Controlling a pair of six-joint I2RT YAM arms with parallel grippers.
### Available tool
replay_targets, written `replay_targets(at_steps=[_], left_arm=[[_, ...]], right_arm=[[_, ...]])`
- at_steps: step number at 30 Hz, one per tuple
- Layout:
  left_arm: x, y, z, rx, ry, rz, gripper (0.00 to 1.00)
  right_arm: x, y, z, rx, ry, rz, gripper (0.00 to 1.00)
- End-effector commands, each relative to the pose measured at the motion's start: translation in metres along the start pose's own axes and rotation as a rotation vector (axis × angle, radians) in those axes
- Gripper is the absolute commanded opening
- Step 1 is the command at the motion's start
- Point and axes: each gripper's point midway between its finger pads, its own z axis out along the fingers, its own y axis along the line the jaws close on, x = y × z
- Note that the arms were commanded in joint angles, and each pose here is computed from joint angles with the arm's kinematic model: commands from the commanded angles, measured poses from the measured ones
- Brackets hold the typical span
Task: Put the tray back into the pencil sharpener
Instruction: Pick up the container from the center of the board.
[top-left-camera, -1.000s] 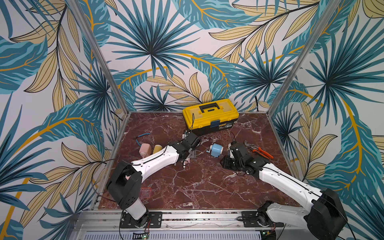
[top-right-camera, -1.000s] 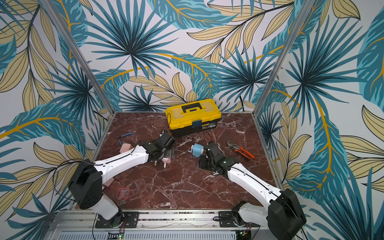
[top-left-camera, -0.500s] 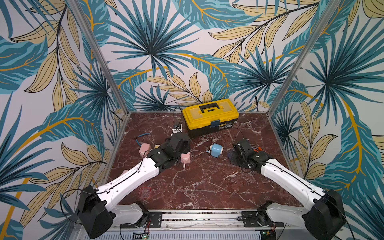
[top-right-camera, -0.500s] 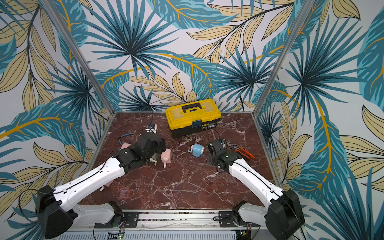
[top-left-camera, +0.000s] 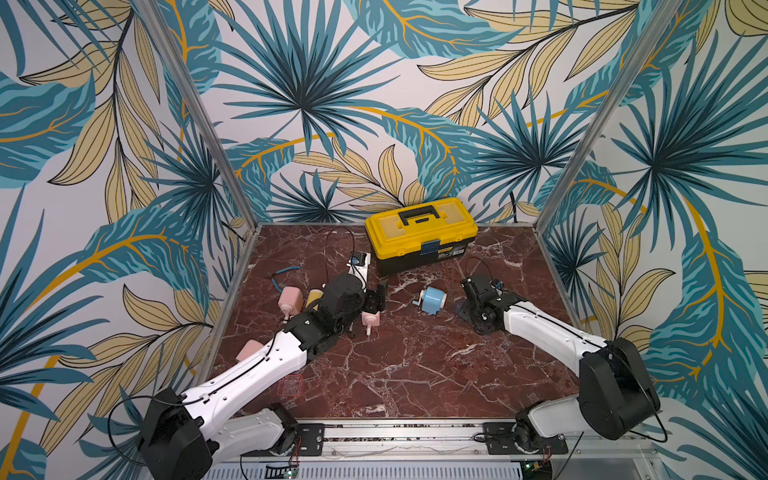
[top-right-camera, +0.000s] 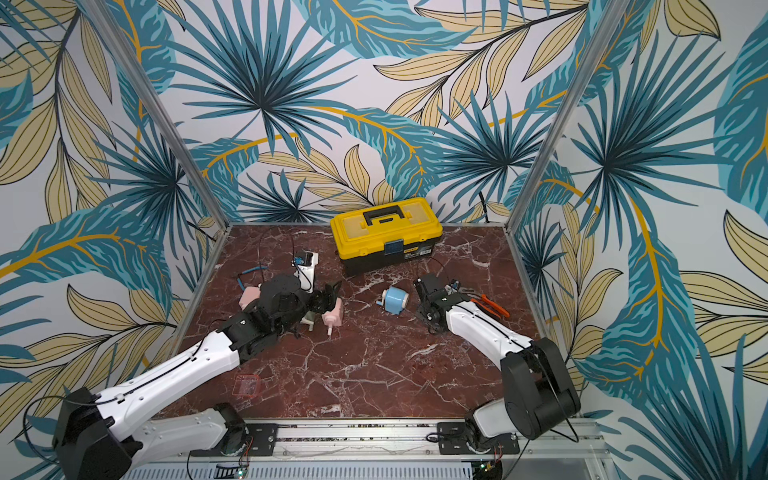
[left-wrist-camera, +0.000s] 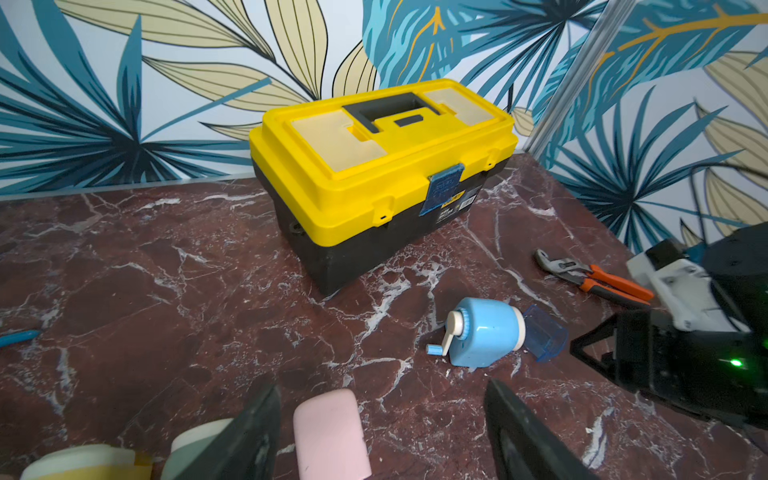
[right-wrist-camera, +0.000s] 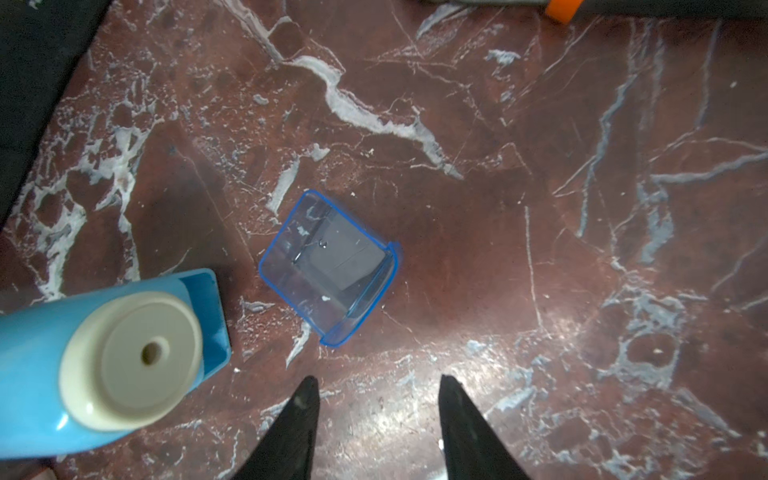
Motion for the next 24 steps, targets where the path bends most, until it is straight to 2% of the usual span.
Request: replay_targets(at_steps=[1, 6, 24], left_arm=[[-0.015, -0.006, -0.009, 0.057, -0.078, -0.014, 0.78], [-0.008, 0.002, -0.011, 0.035, -0.075, -0.036, 0.79], [-0.007, 0.01, -0.011, 0.003, -0.081, -0.034, 0.79]], right_arm=[[-0.006, 0.007, 0.007, -0.021, -0.002, 0.076, 0.48], [-0.008, 0.003, 0.02, -0.006, 0.013, 0.103, 0.45], [-0.003, -0.005, 0.045, 0.038, 0.079, 0.133, 0.2]])
